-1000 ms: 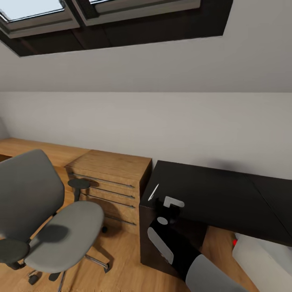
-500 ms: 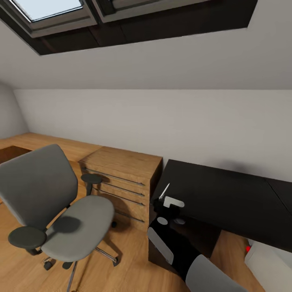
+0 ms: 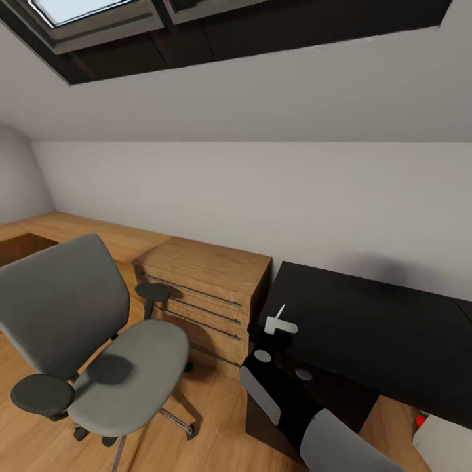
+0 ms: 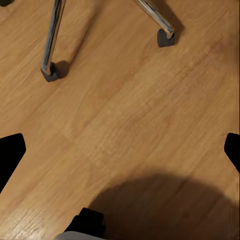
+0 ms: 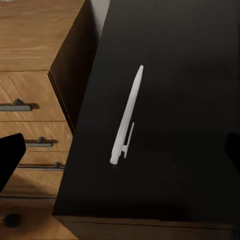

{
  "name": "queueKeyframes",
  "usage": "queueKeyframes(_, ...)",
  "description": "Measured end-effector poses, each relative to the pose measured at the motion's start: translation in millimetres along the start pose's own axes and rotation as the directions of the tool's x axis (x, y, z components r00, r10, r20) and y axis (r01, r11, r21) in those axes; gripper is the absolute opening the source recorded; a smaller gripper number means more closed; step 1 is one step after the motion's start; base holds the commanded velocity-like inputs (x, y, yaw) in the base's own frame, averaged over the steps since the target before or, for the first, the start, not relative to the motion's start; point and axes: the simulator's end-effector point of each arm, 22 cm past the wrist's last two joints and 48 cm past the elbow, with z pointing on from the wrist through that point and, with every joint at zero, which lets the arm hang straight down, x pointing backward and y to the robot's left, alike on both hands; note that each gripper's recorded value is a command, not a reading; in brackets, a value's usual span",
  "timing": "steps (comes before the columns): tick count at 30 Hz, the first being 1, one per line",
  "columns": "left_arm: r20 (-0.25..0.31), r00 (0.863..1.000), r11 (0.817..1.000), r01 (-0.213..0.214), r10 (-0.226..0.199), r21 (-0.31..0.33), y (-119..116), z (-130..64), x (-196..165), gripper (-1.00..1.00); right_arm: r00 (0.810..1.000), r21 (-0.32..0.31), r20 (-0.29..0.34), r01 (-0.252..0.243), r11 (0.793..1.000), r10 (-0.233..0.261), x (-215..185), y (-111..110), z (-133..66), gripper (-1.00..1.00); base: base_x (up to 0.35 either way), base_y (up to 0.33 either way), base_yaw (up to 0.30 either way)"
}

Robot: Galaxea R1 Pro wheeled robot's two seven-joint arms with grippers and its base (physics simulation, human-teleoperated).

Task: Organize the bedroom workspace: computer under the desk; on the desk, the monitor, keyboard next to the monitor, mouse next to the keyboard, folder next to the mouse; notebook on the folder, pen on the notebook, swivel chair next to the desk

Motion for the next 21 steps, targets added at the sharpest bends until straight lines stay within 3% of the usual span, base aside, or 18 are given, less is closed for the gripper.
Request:
queueKeyframes(15,0.000,1.000,1.000,0.016,-0.016,0.016,-14.2,-3.2,1.6,1.00,0.993,0.063,0.034,0.113,0.992,-0.115,10.7,-26.5,11.5,1.00,0.002,0.000,0.000)
queueKeyframes(21,0.001,1.000,1.000,0.016,-0.016,0.016,-14.4,-3.5,1.7,1.00,0.989,0.068,0.050,0.136,0.988,-0.140,8.6,-28.4,12.0,1.00,0.207,0.000,0.000)
